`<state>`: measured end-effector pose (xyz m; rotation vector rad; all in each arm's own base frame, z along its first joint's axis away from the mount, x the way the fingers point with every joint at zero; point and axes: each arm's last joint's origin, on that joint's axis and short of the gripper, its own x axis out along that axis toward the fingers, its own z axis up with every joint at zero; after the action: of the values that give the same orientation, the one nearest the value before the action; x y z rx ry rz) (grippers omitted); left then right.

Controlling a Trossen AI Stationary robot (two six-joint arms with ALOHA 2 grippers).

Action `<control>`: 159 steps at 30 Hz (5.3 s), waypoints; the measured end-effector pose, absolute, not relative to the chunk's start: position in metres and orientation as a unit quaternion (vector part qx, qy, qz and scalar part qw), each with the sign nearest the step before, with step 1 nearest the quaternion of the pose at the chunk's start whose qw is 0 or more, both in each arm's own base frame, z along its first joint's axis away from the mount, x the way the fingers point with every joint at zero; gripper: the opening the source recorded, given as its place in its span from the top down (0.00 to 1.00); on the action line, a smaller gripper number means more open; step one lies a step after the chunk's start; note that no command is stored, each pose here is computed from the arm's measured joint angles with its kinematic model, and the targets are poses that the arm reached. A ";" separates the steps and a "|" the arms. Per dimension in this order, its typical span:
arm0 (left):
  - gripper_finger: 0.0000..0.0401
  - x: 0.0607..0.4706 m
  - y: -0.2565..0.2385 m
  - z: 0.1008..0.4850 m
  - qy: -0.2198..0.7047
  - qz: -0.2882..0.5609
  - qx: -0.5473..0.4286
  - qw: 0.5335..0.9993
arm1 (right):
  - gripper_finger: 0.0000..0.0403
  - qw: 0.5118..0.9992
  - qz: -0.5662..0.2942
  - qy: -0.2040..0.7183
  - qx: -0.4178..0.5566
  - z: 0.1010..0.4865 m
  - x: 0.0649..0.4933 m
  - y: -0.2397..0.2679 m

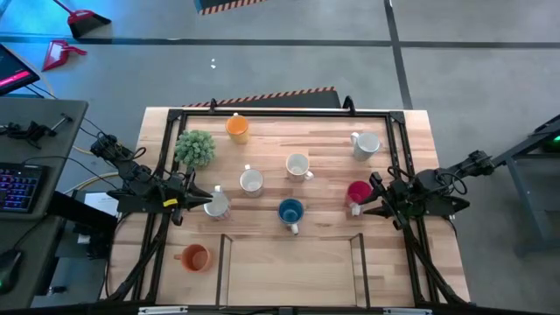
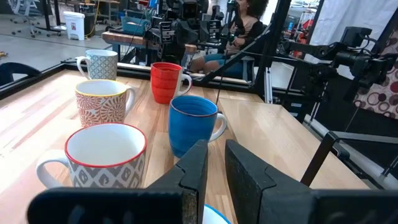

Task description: Place coffee mugs

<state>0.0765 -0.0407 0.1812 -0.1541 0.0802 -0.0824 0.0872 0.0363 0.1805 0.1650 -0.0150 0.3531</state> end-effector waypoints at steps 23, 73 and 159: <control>0.88 0.077 -0.041 0.182 0.035 -0.041 -0.088 0.995 | 0.70 0.981 0.175 -0.007 0.082 0.180 0.087 0.036; 0.88 0.076 -0.037 0.199 -0.041 0.015 -0.070 0.997 | 0.70 0.982 0.173 -0.007 0.082 0.180 0.087 0.036; 0.88 0.073 -0.030 0.216 -0.115 0.096 -0.120 0.981 | 0.70 0.970 0.086 -0.033 0.223 0.187 0.088 0.031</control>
<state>0.0729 -0.0299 0.2164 -0.2416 -0.2309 0.1930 0.0882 0.0307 0.1865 0.4511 -0.0674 0.1735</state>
